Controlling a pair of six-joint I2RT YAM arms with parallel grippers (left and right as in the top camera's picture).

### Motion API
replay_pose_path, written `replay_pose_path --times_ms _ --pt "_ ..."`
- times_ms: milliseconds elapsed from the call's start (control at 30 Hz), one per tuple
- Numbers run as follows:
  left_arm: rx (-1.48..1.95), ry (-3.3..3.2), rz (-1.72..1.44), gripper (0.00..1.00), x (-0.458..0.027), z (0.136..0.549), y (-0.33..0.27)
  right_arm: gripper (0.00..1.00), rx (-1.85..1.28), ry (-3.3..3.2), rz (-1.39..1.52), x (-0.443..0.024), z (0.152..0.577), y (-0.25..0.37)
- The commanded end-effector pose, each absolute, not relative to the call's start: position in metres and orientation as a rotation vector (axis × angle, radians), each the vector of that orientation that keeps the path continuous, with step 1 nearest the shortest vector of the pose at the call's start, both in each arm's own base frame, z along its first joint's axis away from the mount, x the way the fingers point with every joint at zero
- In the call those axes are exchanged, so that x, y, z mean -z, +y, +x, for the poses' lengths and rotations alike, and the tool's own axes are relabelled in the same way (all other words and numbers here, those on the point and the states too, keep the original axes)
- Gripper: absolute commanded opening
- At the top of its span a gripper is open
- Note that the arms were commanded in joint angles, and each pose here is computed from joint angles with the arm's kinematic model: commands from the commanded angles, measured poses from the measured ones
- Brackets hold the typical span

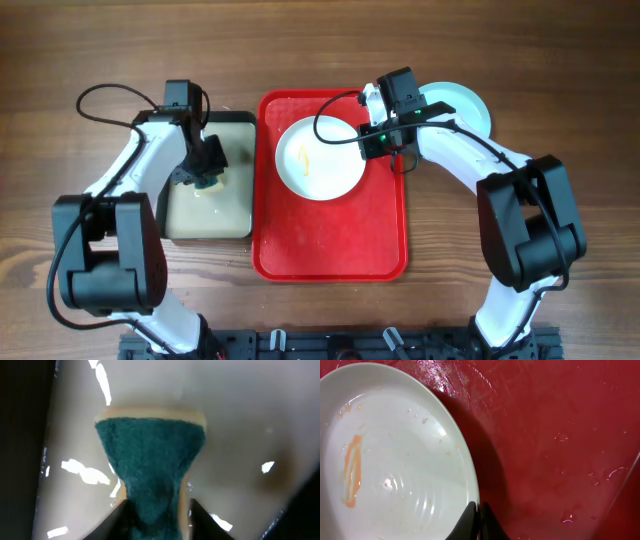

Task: Clean dirty plates on tray and stack at the side
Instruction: 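Reach the left gripper down and grasp the green sponge, then lift the sponge with the left gripper and move it toward the plate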

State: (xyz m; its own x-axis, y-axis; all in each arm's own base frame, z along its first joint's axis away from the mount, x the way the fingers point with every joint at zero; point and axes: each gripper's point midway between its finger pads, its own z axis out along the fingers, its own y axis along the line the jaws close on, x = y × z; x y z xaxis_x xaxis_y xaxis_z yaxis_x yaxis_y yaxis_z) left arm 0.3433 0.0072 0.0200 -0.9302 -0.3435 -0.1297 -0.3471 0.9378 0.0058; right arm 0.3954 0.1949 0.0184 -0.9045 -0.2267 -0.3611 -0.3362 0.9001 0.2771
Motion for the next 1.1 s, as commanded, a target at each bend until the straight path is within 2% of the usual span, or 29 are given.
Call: replay_pose_path --times_ms 0,33,100,267,533,800,867,933,1067 --pt "-0.1 2.941 -0.602 0.44 -0.014 0.344 0.017 0.04 -0.457 2.768 -0.414 -0.008 0.393 0.192" --pt "-0.099 2.938 -0.602 0.32 -0.015 0.345 0.017 0.04 -0.457 2.767 -0.414 -0.008 0.393 0.192" --pt "-0.099 2.938 -0.603 0.22 -0.015 0.345 0.018 0.04 -0.457 2.768 -0.415 -0.008 0.393 0.192" --pt "-0.116 2.937 -0.596 0.39 -0.015 0.345 0.019 0.05 -0.456 2.768 -0.415 -0.008 0.393 0.192" --pt "-0.124 2.964 -0.514 0.35 -0.01 0.341 0.019 0.05 -0.456 2.768 -0.415 -0.008 0.393 0.192" --pt "-0.127 2.971 -0.476 0.4 0.002 0.335 0.019 0.05 -0.456 2.767 -0.415 -0.008 0.393 0.192" --pt "-0.125 2.964 -0.475 0.17 0.002 0.336 0.019 0.05 -0.457 2.767 -0.414 -0.008 0.393 0.192" --pt "-0.123 2.956 -0.475 0.07 0.001 0.338 0.019 0.05 -0.457 2.767 -0.415 -0.008 0.393 0.192" --pt "-0.122 2.955 -0.474 0.04 -0.004 0.339 0.019 0.07 -0.456 2.762 -0.418 -0.008 0.394 0.192"
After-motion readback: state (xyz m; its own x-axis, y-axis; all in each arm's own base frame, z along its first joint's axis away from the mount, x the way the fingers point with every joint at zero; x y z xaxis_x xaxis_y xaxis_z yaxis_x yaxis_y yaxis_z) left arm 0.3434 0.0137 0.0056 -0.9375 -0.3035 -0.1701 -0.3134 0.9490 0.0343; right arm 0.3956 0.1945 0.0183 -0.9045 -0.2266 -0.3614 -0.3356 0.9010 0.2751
